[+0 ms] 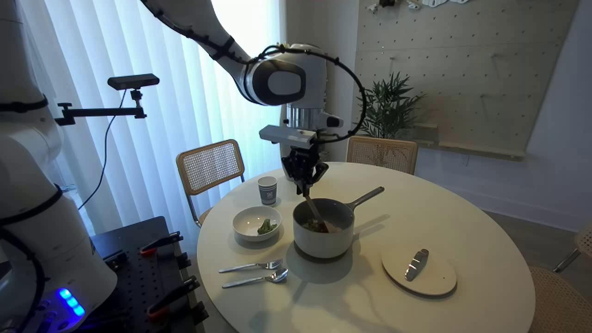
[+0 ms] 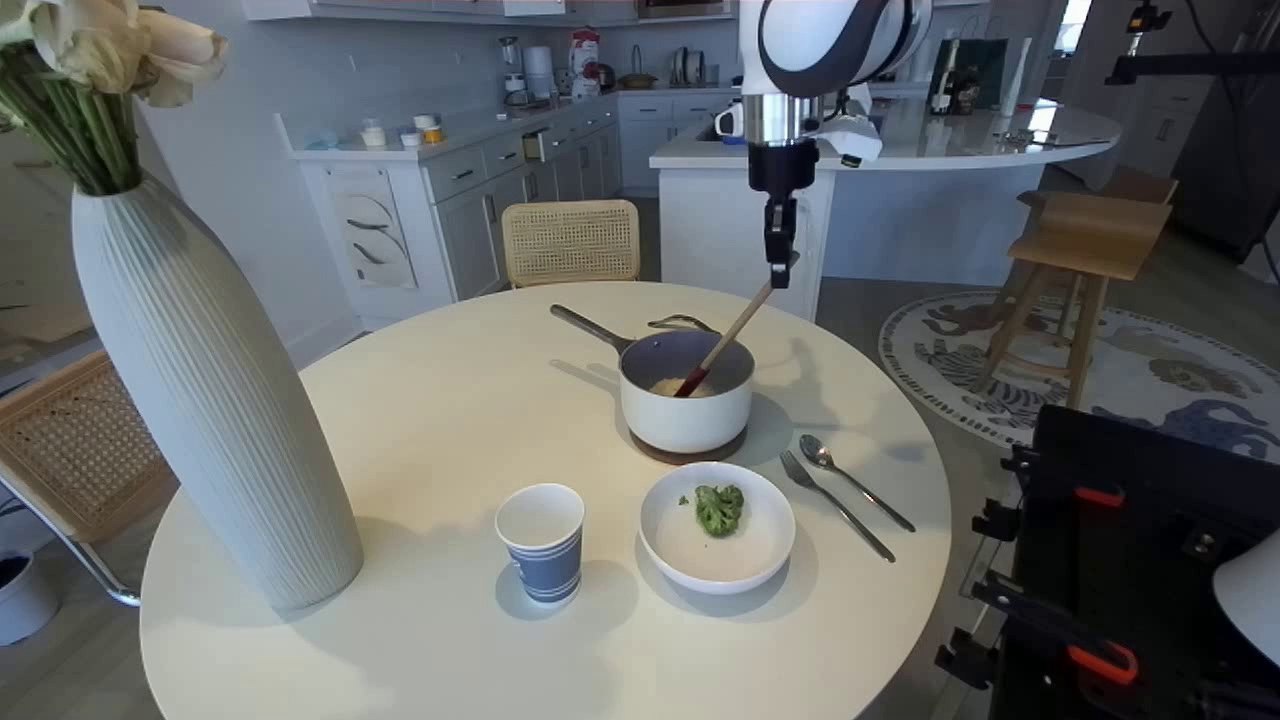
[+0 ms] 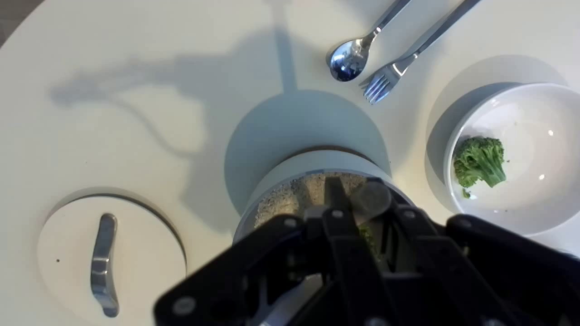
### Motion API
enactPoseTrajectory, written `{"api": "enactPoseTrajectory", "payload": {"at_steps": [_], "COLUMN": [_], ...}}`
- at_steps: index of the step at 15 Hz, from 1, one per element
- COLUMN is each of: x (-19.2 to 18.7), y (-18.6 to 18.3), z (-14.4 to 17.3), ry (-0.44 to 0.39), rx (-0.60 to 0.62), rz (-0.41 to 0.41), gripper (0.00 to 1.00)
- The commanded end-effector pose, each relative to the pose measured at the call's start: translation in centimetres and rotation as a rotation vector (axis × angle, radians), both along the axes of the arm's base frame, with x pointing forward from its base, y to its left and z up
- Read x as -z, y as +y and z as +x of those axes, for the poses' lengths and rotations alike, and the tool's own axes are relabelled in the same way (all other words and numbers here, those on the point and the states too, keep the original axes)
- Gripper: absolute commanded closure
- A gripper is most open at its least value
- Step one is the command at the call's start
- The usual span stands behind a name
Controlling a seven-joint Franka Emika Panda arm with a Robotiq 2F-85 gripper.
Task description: Take the spatula from the white pot and put it on the table the get the lid and put on the white pot
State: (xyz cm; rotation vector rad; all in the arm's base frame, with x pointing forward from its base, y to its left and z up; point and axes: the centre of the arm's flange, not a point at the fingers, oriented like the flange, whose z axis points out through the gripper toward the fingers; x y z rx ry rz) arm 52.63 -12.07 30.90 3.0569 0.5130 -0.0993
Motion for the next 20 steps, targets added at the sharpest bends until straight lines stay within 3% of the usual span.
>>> {"api": "enactPoseTrajectory", "payload": {"at_steps": [1, 20], "x": [-2.8, -9.8], "y": [0.2, 3.9], "z": [0.6, 2.7], "ry": [-0.02, -0.165], "rx": [-0.004, -0.064], "rz": [0.023, -0.002], "gripper": [0.96, 0.96]}}
